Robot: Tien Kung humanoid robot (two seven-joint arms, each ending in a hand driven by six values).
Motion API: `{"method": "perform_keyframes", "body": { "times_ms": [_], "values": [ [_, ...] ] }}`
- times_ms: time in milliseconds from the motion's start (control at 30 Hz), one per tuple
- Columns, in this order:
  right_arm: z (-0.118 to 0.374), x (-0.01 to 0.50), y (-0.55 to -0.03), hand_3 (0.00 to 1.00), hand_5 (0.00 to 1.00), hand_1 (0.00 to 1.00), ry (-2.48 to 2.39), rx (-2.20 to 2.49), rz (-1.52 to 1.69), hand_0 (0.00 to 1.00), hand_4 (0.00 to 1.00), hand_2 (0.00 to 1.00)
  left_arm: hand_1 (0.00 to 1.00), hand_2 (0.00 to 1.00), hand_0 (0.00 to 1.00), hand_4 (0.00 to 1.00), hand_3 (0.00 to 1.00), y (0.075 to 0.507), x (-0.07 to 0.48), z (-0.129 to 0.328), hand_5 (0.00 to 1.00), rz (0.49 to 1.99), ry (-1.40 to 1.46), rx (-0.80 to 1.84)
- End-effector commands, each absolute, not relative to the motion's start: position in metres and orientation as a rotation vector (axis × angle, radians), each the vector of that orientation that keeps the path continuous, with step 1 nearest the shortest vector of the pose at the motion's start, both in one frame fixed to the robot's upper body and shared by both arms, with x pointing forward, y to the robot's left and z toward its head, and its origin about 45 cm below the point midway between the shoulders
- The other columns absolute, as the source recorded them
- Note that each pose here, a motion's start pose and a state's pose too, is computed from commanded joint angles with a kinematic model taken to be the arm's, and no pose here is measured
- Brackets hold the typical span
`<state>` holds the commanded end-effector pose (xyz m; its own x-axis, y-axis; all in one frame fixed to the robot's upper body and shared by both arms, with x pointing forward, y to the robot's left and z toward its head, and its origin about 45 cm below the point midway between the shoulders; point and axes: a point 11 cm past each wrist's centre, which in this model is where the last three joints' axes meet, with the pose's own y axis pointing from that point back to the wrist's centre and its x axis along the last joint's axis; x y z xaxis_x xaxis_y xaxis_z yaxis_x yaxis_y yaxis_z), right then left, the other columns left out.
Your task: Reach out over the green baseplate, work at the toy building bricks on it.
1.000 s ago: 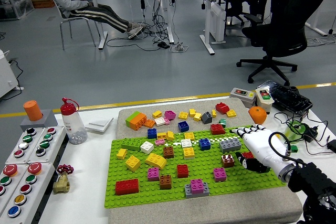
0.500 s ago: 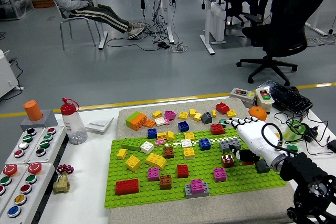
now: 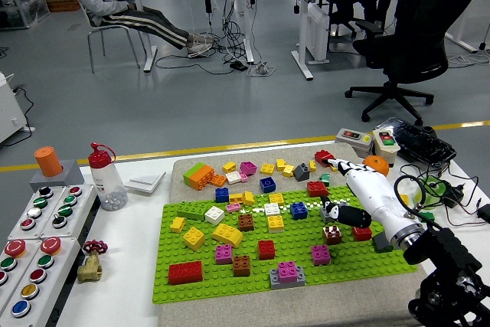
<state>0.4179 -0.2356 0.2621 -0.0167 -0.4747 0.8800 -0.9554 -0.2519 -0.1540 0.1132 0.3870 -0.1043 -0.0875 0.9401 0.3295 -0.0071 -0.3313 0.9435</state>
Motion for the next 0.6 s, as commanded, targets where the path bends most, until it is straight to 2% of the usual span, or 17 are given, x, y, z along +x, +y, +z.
{"method": "perform_keyframes", "body": {
  "times_ms": [67,100,267,300,467,500,600],
  "values": [
    [0.269,0.416,-0.235,0.874,0.346,0.826,-1.552,1.807,1.201,0.837,0.499,0.893,0.615,0.621,0.662,0.368,0.459,0.387,0.114,-0.104,0.998,1.531,1.077,1.393],
    [0.274,0.415,-0.235,0.841,0.379,0.818,-1.591,1.845,1.183,0.821,0.489,0.877,0.615,0.622,0.662,0.368,0.458,0.387,0.114,-0.104,0.998,1.531,1.077,1.393],
    [0.291,0.41,-0.236,0.841,0.379,0.818,-1.754,2.032,1.045,0.821,0.489,0.877,0.615,0.622,0.662,0.368,0.458,0.386,0.113,-0.104,0.998,1.528,1.078,1.393],
    [0.293,0.41,-0.236,0.809,0.505,0.804,-1.778,2.071,0.997,0.811,0.484,0.831,0.616,0.62,0.662,0.368,0.457,0.386,0.113,-0.105,0.998,1.528,1.079,1.393],
    [0.297,0.414,-0.255,0.809,0.505,0.804,-1.897,2.208,0.699,0.811,0.484,0.831,0.616,0.62,0.662,0.368,0.457,0.387,0.114,-0.104,0.998,1.529,1.078,1.393],
    [0.297,0.415,-0.258,0.787,0.557,0.766,-1.917,2.229,0.65,0.796,0.479,0.806,0.615,0.62,0.661,0.367,0.457,0.387,0.114,-0.104,0.998,1.529,1.078,1.393],
    [0.296,0.419,-0.273,0.787,0.557,0.766,-1.981,2.285,0.468,0.796,0.479,0.806,0.615,0.62,0.661,0.367,0.457,0.387,0.114,-0.104,0.998,1.532,1.077,1.391]
  ]
}}
